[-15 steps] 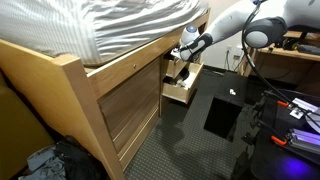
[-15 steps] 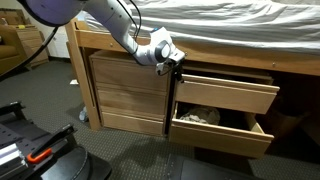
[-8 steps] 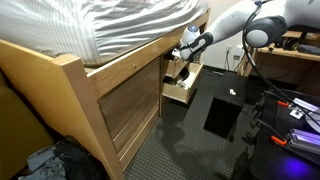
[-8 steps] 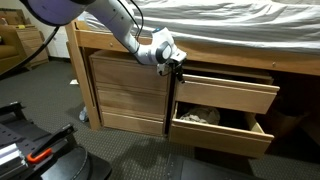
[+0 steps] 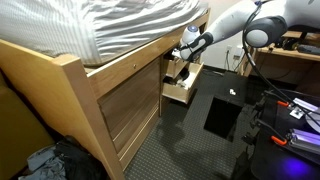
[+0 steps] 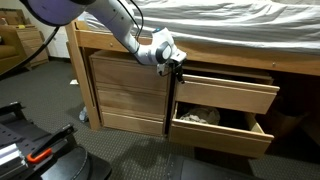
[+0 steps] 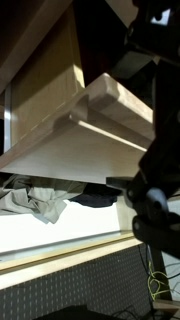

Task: Close the top drawer to the left then open the top drawer to the right.

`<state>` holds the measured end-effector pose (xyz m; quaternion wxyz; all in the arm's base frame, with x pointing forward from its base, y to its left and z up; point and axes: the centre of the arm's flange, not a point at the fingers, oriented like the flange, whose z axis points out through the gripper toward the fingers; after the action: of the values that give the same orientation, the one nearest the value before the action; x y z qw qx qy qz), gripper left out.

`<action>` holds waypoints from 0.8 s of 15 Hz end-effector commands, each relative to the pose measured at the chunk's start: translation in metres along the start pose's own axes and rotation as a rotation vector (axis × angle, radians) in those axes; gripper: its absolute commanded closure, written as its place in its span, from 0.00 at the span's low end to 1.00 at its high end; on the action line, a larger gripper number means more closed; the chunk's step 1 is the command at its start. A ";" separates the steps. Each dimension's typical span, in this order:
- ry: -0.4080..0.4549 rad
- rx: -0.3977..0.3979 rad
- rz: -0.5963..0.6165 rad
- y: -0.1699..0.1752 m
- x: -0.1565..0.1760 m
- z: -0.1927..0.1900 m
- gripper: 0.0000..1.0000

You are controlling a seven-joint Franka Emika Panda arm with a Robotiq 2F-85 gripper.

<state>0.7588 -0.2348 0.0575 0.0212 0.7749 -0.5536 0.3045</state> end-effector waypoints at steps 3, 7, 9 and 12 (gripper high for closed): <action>-0.025 -0.087 -0.104 0.085 0.017 0.042 0.00; 0.073 -0.086 -0.104 0.147 0.040 0.054 0.00; 0.154 -0.084 -0.117 0.189 0.058 0.053 0.00; 0.301 -0.097 -0.110 0.230 0.079 0.036 0.00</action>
<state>0.6356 -0.3907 0.0165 0.1122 0.7590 -0.5175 0.3789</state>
